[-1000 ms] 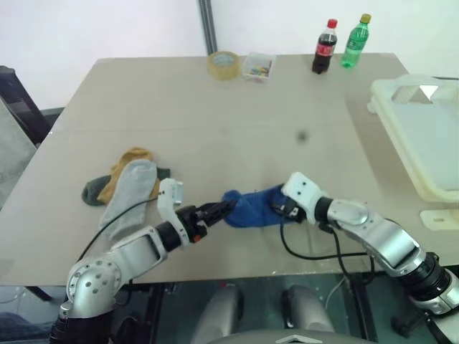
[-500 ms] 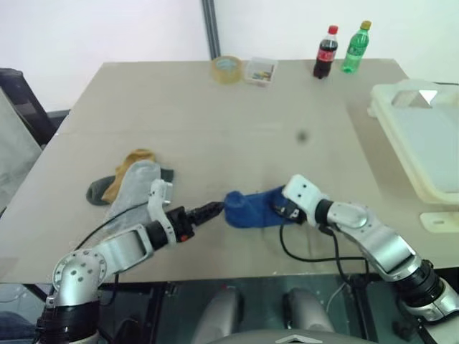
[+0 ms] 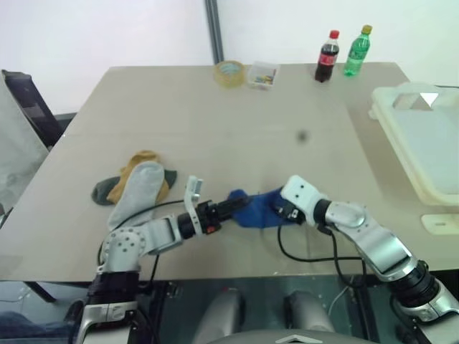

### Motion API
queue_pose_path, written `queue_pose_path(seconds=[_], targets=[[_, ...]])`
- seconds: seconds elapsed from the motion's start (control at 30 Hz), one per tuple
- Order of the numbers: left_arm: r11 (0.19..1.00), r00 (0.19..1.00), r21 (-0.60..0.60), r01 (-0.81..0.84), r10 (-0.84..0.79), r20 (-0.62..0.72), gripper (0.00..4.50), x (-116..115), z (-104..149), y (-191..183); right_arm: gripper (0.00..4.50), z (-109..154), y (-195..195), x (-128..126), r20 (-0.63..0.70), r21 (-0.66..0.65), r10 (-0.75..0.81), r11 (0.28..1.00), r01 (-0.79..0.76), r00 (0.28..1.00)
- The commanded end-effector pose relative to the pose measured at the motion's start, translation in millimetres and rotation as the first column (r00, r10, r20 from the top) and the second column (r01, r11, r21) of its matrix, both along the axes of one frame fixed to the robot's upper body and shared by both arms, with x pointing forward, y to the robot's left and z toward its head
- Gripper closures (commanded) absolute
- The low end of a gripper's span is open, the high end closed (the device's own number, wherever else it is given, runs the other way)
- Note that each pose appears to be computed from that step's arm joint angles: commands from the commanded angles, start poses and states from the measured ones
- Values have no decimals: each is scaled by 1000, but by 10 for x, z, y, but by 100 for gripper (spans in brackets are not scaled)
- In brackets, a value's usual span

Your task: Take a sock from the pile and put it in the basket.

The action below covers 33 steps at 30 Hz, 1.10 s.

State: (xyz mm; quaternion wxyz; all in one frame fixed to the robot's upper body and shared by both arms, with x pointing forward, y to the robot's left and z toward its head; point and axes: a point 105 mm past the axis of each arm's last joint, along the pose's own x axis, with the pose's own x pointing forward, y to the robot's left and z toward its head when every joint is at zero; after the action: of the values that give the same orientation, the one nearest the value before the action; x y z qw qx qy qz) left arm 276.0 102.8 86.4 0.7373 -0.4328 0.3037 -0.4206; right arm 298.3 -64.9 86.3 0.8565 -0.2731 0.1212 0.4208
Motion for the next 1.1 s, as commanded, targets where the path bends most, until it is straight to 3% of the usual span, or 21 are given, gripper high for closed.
queue_pose_path(seconds=[0.03,0.17,0.37,0.77,1.1], targets=[[994,997,-78,75,-73,23,10,-81,113,-92,165,-84,-2,-31,-34,-22,-2,1000,1,999],[961,988,-229,154,-142,66,10,-177,375,-82,165,-70,-9,-12,-22,-31,-9,999,9,1000],[921,972,-312,232,-210,105,10,-295,564,-57,165,-26,-6,37,-8,-25,-29,999,28,1000],[948,977,-235,215,-205,66,10,-134,354,-310,165,180,-18,86,45,-26,-55,998,56,997],[938,979,-281,201,-188,75,10,39,356,-497,165,380,-66,-134,-60,7,-63,998,64,996]])
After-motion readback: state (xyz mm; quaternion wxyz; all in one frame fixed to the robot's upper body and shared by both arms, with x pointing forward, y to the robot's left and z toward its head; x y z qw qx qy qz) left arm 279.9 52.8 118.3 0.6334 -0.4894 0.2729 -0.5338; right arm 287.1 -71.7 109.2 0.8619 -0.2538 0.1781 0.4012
